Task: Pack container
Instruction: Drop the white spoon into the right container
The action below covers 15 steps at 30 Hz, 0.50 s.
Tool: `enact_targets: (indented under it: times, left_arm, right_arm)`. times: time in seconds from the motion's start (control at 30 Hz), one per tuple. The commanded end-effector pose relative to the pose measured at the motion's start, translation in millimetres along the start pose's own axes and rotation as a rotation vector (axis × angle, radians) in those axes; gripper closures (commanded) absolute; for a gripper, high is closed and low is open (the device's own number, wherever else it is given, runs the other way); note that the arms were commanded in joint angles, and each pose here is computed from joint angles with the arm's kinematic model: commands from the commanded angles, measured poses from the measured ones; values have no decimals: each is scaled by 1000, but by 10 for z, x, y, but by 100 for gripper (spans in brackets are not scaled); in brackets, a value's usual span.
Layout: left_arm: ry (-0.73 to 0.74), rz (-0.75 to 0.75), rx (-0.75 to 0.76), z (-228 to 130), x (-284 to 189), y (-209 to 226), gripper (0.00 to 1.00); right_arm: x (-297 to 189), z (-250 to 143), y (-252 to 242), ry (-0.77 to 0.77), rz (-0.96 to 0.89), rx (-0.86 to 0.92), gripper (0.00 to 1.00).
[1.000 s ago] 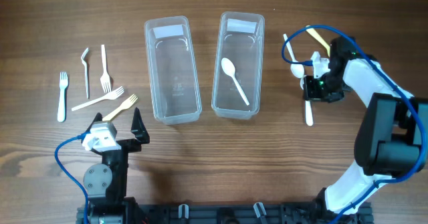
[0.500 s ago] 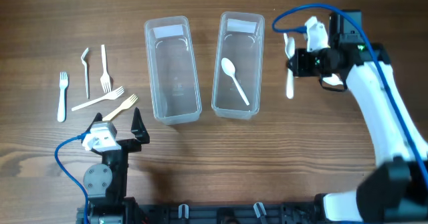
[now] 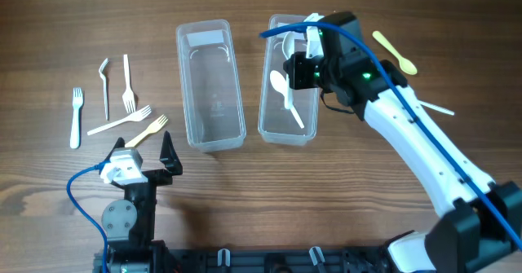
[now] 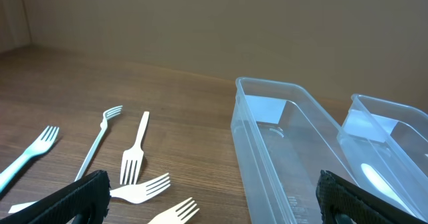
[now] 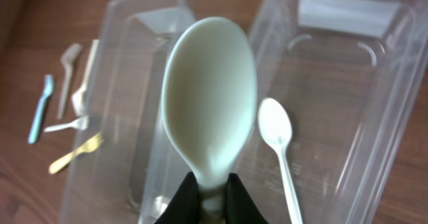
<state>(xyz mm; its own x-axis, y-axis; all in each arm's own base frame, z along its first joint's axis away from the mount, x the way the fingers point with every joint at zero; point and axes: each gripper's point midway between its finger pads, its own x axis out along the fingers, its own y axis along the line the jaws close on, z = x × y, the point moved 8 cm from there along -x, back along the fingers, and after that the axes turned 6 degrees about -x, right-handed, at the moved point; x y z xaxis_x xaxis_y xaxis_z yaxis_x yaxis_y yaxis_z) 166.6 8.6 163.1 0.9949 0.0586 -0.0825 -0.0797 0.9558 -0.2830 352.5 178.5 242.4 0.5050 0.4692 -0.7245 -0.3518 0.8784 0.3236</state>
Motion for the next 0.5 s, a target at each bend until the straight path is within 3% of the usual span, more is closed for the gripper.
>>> enact_targets:
  times: [0.0, 0.07, 0.1, 0.2, 0.3, 0.4, 0.47]
  left_arm:
    - [-1, -3, 1, -11, 2, 6, 0]
    - [-1, -2, 1, -11, 2, 6, 0]
    - [-1, -3, 1, -11, 2, 6, 0]
    - [-1, -3, 1, -11, 2, 6, 0]
    - [-1, -3, 1, -11, 2, 6, 0]
    - [-1, -3, 1, -11, 2, 6, 0]
    - [-1, -3, 1, -11, 2, 6, 0]
  right_arm:
    - [67, -17, -53, 5, -42, 22, 71]
    - [66, -7, -55, -1, -45, 19, 37]
    - [64, -5, -66, -2, -49, 20, 30]
    - [-18, 39, -148, -21, -64, 12, 26]
    - [-445, 141, -385, -96, -153, 26, 27]
    - [-972, 56, -823, -101, -392, 49, 28]
    - [-1342, -167, -1275, -18, -668, 125, 16]
